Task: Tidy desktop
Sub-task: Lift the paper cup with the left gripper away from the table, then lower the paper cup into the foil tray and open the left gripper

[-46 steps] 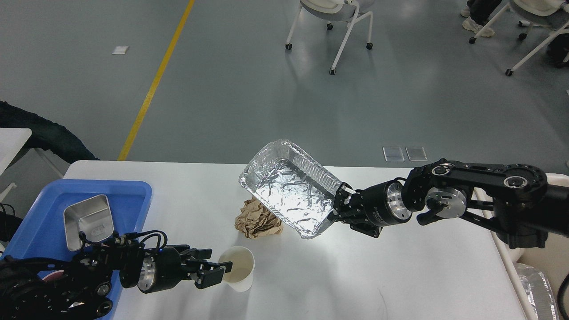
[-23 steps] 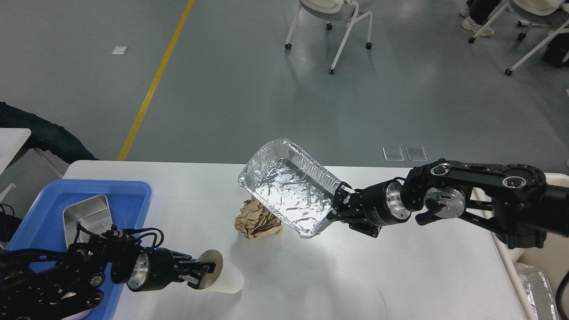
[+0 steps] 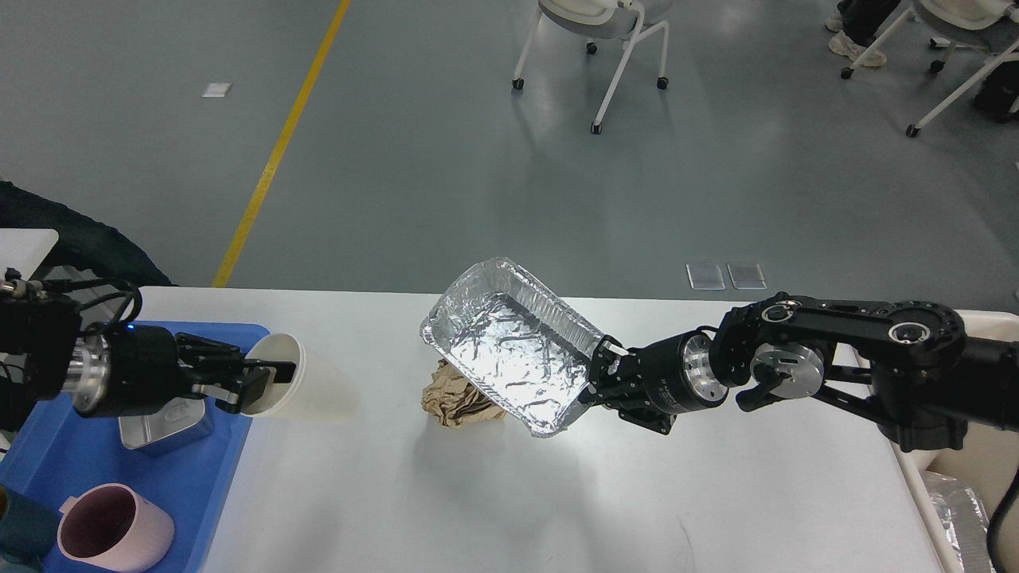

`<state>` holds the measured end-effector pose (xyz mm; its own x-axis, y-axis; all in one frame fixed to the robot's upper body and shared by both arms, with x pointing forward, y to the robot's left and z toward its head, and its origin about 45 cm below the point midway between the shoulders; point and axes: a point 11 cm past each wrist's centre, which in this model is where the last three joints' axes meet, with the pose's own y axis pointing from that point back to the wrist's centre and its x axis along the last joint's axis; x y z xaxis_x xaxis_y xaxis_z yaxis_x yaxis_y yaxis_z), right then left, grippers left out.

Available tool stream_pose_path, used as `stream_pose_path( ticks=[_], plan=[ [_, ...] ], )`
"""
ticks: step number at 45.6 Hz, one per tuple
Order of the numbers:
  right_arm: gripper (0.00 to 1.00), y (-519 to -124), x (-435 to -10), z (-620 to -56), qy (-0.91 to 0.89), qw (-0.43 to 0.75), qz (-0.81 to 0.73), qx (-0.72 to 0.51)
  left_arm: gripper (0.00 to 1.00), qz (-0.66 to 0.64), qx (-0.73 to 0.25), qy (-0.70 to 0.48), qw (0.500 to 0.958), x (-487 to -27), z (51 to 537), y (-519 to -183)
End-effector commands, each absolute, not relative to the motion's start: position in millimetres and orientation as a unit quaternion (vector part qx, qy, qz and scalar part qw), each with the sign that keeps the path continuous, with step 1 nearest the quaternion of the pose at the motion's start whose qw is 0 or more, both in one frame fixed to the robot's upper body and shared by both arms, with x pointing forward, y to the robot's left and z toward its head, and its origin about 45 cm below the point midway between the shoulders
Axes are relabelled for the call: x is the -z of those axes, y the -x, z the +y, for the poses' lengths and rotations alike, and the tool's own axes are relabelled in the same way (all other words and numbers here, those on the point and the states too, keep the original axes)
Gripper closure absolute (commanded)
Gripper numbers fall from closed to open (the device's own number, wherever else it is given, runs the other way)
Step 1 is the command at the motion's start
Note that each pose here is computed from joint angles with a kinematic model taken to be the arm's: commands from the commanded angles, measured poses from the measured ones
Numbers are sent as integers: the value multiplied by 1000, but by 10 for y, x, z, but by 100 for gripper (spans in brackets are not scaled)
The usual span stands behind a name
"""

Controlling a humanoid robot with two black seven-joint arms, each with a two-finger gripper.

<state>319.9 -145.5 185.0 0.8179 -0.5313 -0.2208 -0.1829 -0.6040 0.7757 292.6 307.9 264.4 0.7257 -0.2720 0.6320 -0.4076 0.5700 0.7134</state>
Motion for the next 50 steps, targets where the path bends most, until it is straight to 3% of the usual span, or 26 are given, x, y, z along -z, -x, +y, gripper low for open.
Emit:
stream_pose_path(
  ticks=[1,10,25,38,50],
  plan=[
    [100,-3184,-1851,-1401,-870,394,-200,220,100,-377,-53,-461,802,-2896,3130,-3006],
    [100,-3169,-1842,-1393,-870,395,-198,220,100,-401,-51,-440,802,-3181,2905,-3200],
    [100,-3142,-1868,-1254,-876,392,-183,214,100,-453,-14,-385,804,-3367,1774,-3779],
    [100,-3150,-1888,-1239,-877,391,-182,211,100,-454,68,-411,788,-2878,1310,-3736],
    [100,-3147,-1881,-1232,-877,391,-182,212,100,-470,88,-427,768,-2752,1257,-3711]
  ],
)
